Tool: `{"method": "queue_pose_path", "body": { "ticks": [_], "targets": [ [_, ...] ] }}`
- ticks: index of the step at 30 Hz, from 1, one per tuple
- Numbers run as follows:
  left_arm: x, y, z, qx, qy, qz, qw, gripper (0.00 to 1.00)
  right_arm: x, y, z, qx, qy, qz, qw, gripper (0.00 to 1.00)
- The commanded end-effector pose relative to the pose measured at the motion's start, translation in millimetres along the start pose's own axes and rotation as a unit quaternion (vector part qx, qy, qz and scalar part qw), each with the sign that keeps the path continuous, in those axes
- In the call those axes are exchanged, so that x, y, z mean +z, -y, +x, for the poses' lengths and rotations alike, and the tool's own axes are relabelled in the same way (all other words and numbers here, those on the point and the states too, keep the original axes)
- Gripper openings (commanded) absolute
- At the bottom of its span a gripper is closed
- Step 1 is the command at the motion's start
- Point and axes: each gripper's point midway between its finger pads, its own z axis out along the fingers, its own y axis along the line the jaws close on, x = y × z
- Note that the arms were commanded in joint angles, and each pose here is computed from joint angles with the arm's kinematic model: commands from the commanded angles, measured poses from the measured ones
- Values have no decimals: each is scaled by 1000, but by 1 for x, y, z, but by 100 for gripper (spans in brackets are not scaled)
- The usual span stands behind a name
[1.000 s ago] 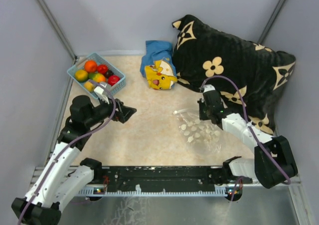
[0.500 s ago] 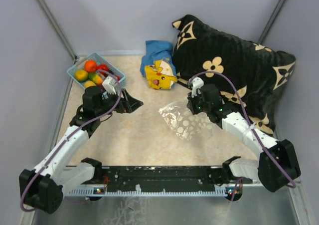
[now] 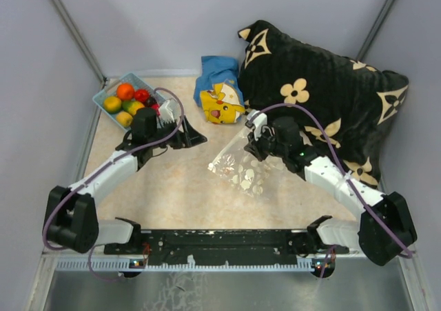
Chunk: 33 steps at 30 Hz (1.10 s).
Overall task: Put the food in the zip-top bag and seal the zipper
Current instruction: Pick up the zipper food storage bag at the center of the board.
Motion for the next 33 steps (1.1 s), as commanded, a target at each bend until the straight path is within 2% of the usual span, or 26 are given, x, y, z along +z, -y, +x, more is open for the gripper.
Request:
{"method": "queue_pose_path", "body": {
  "ticks": [1,12,22,33],
  "targets": [
    [17,25,0,17,-27,68,997,81,-9,-8,-51,-52,80,-16,995,0],
    [49,34,38,14,-100,103,990,71,-10,-11,-48,-58,84,-20,995,0],
    [41,35,23,18,-54,80,995,73,-9,-13,-44,-58,83,-23,995,0],
    [39,38,27,-6,-51,96,994,75,-11,-14,-45,-58,86,-24,994,0]
  ]
}}
